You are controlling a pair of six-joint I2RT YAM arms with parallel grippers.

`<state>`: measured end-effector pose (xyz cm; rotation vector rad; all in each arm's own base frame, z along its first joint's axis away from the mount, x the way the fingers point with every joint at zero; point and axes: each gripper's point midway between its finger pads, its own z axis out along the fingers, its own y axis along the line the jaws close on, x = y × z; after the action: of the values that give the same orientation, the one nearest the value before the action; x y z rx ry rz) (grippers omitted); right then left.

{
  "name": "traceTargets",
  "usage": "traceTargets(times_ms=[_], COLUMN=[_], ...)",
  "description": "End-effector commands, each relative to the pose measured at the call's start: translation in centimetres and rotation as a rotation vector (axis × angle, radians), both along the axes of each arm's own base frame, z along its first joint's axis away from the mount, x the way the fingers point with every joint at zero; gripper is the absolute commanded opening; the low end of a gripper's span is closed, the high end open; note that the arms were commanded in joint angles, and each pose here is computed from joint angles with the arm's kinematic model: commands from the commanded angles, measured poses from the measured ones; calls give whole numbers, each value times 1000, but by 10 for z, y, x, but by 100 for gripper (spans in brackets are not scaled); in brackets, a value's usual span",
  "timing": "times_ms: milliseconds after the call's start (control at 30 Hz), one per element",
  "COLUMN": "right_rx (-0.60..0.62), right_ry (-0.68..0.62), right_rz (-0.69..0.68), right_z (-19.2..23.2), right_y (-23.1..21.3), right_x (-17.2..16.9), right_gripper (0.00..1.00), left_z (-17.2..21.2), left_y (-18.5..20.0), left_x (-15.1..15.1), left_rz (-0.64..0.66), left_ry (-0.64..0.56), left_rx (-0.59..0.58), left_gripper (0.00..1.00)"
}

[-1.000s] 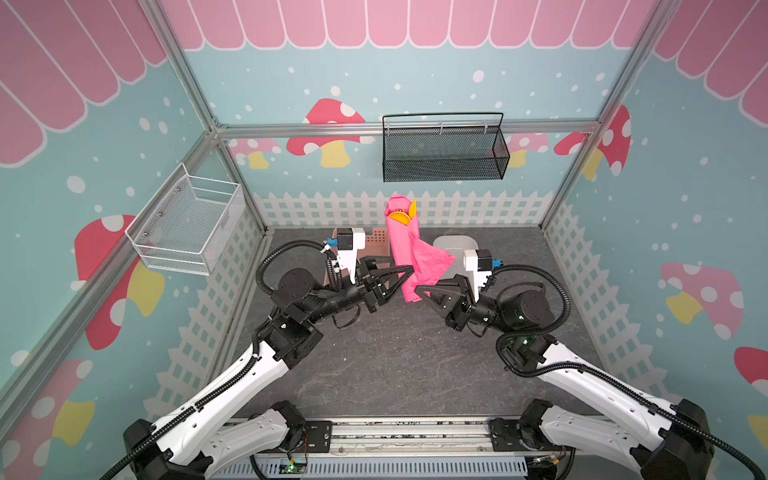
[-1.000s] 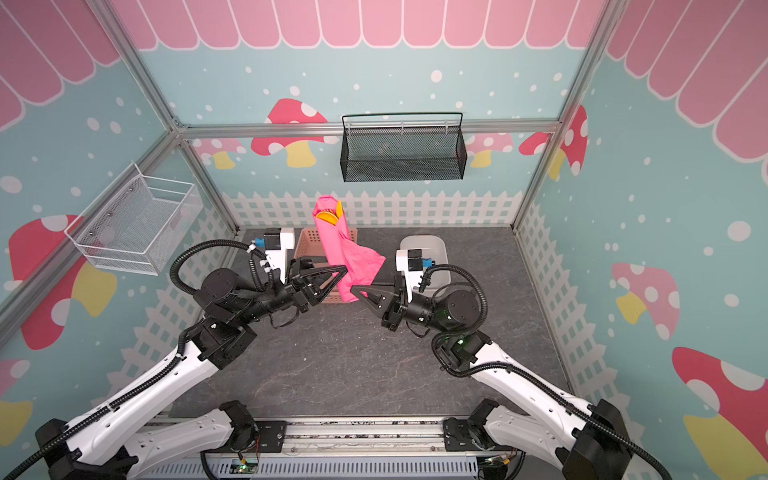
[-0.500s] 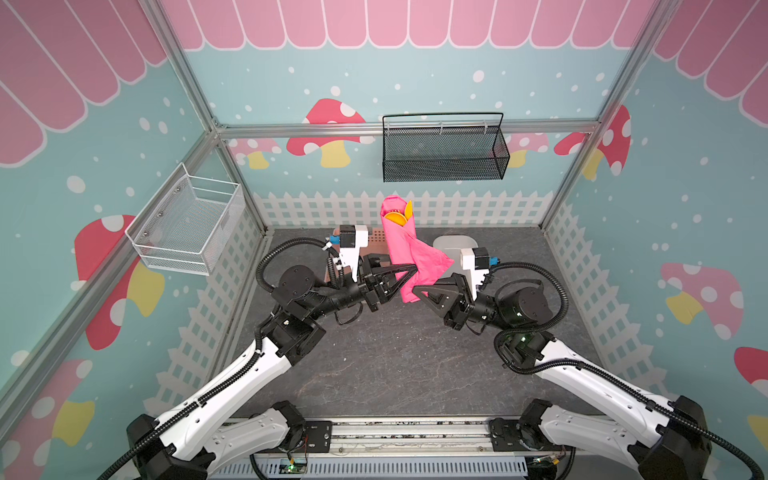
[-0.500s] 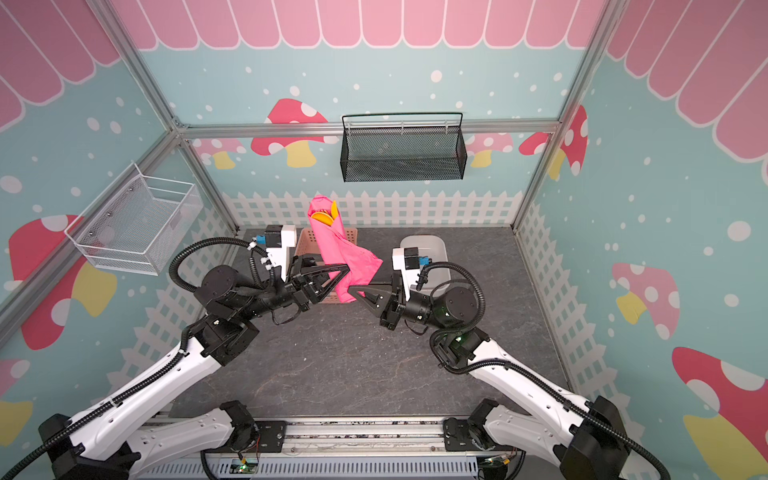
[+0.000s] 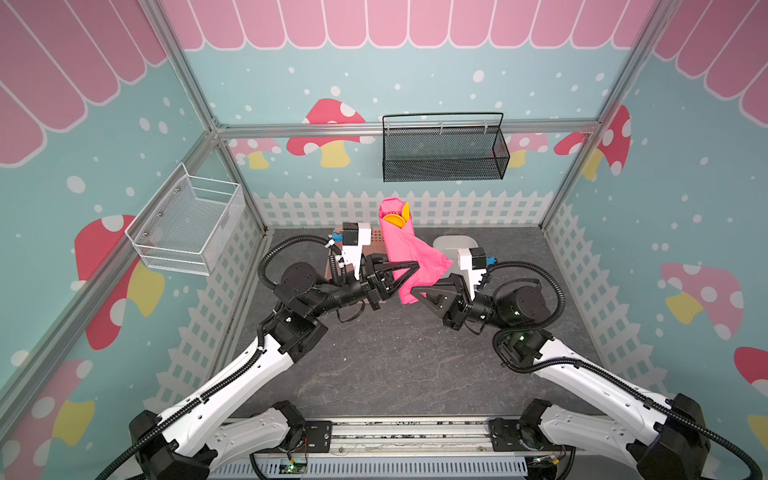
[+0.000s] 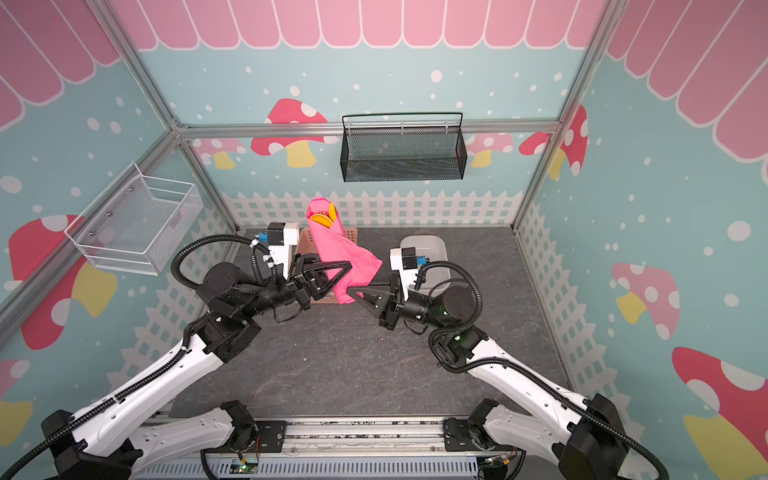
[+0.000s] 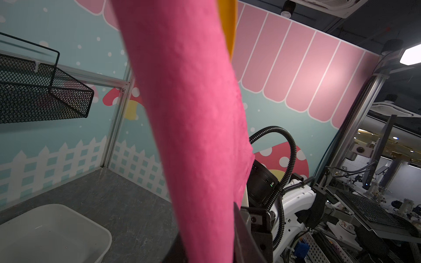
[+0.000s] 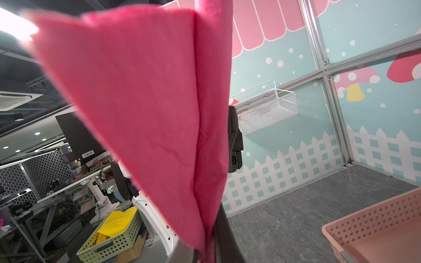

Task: Place the utensils on the paper napkin and roll it up

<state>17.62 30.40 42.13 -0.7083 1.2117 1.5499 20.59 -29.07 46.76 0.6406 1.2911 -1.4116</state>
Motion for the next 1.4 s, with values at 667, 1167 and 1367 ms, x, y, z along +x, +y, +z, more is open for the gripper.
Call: traceTargets(times_ms=[667,1167,1367], right_rx=[6,13,5], right_ry=[-52,-52,-37], right_rz=[-281,-386,-481], right_z=[49,74,72], right_y=[-38,-52,-65], right_x=[12,20,30], right_gripper=[51,2,0], left_z=[8,9,10], left_y=[-2,-1,-1], left_x=[-4,-8,-11], left_rz=[-18,-32,-56], left_ry=[-23,-20,-21], left_rx=[4,-10,-20], left_gripper=[8,8,8])
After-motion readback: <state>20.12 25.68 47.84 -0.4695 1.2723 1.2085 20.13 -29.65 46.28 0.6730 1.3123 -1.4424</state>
